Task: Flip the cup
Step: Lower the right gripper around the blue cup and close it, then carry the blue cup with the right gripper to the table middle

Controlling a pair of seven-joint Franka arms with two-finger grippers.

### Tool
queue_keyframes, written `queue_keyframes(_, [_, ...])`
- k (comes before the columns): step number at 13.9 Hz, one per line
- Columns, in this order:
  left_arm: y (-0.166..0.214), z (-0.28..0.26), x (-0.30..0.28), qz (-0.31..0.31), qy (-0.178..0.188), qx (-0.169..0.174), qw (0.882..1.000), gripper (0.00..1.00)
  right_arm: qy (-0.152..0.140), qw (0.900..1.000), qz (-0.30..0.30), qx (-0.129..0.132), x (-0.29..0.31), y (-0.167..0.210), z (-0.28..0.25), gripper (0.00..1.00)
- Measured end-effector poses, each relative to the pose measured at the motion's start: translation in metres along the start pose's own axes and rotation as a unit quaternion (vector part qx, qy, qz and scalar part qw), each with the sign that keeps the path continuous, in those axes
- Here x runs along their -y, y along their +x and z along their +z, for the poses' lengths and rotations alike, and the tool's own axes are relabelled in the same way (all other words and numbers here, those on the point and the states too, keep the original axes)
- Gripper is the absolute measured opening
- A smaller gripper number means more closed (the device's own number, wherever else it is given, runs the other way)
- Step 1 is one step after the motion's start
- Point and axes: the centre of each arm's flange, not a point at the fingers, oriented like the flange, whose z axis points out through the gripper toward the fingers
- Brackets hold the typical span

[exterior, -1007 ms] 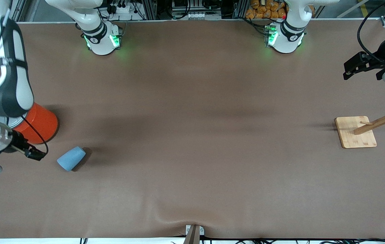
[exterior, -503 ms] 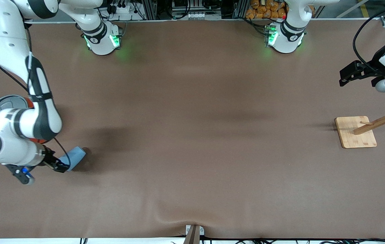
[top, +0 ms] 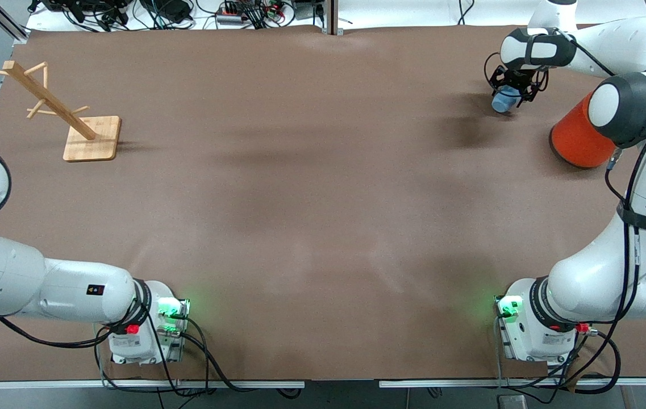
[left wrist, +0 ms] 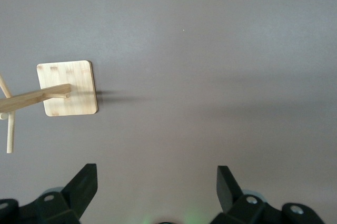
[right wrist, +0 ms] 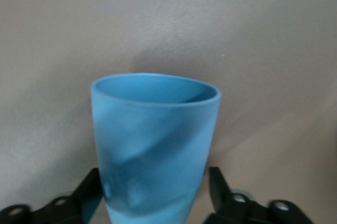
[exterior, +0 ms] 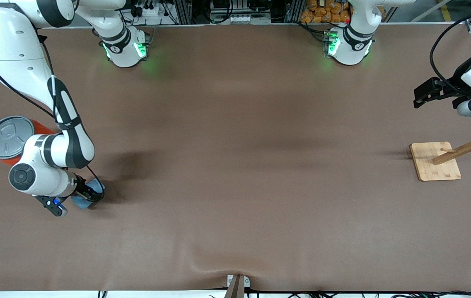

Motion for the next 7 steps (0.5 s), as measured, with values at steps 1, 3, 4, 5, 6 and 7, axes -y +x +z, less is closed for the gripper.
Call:
queue_keyframes(1, [0.0,0.0,0.0,0.0,0.0,0.0,1.0,1.0,0.0,0.999,-0.033,0.001,-0.001,0.0,-0.002,0.74])
queue_keyframes(3, [0.0,0.0,0.0,0.0,0.0,0.0,1.0,1.0,-0.001,0.994,-0.108,0.003,-0.008,0.004,-0.001,0.74])
queue_keyframes(4, [0.0,0.0,0.0,0.0,0.0,0.0,1.0,1.0,-0.002,0.989,-0.146,0.006,-0.008,0.003,-0.003,0.74])
queue_keyframes(5, [0.0,0.0,0.0,0.0,0.0,-0.001,1.0,1.0,-0.002,0.982,-0.186,0.011,-0.002,-0.001,-0.008,0.74])
queue_keyframes(6, [0.0,0.0,0.0,0.0,0.0,-0.001,1.0,1.0,0.0,0.971,-0.238,0.015,0.013,-0.012,-0.021,0.74])
queue_keyframes(7, [0.0,0.0,0.001,-0.001,0.0,-0.002,1.0,1.0,0.003,0.954,-0.298,0.018,0.037,-0.031,-0.039,0.74])
